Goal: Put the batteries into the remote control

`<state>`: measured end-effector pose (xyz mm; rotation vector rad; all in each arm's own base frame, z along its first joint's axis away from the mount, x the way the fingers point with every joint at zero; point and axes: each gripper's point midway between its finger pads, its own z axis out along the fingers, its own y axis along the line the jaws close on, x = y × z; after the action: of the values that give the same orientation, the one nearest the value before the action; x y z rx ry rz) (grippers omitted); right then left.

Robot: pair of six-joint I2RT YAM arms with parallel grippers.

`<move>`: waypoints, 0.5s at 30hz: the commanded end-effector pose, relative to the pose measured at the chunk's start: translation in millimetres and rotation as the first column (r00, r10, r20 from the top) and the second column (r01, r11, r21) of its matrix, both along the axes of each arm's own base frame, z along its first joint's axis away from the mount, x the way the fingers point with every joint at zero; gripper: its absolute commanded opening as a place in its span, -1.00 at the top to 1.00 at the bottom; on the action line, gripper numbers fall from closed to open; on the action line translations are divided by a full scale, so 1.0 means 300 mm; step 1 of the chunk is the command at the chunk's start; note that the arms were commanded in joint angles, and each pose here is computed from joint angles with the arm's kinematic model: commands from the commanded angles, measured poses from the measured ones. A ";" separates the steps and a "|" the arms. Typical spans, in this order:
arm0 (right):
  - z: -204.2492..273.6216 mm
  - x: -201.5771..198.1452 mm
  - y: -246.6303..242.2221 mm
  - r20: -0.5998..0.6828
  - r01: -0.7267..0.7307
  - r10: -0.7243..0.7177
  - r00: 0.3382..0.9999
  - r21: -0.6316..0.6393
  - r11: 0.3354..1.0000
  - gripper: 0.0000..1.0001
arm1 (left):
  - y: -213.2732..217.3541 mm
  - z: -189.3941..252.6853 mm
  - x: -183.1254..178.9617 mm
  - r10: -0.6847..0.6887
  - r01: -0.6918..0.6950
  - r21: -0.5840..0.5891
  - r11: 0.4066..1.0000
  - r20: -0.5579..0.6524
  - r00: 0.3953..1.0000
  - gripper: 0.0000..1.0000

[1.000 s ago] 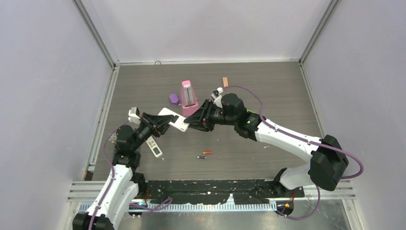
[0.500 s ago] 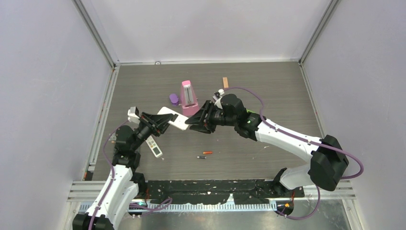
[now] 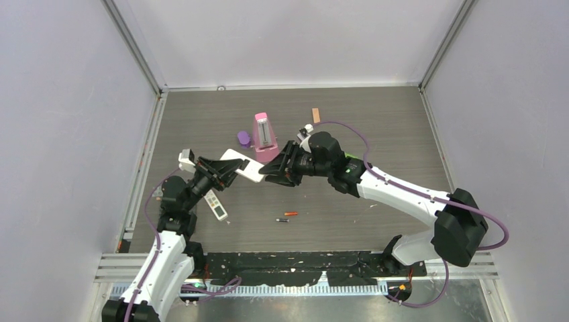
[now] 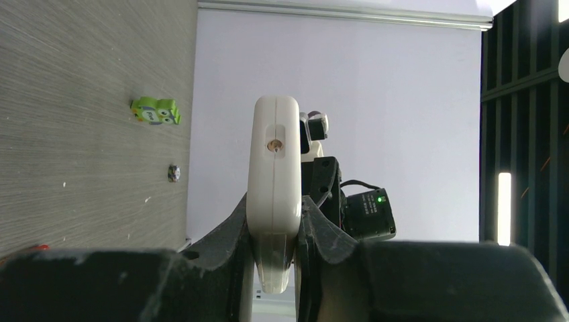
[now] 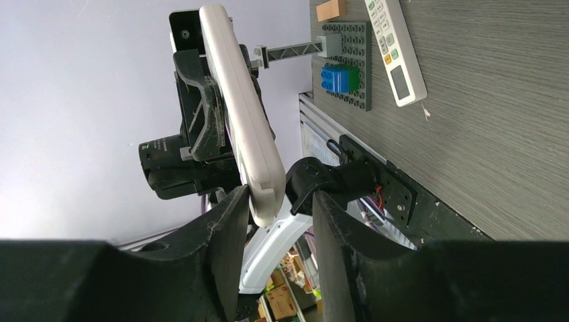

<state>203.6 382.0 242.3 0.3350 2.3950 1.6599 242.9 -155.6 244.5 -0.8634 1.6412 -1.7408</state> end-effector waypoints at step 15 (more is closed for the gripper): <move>-0.006 0.038 0.054 0.141 0.020 -0.021 0.990 0.008 1.000 0.19 | 0.002 0.213 -0.045 -0.008 0.029 -0.088 0.996 0.224 0.975 1.00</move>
<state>208.7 393.2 252.5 0.2654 2.2971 1.6895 242.7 -154.8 257.8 -0.8041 1.5782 -1.7646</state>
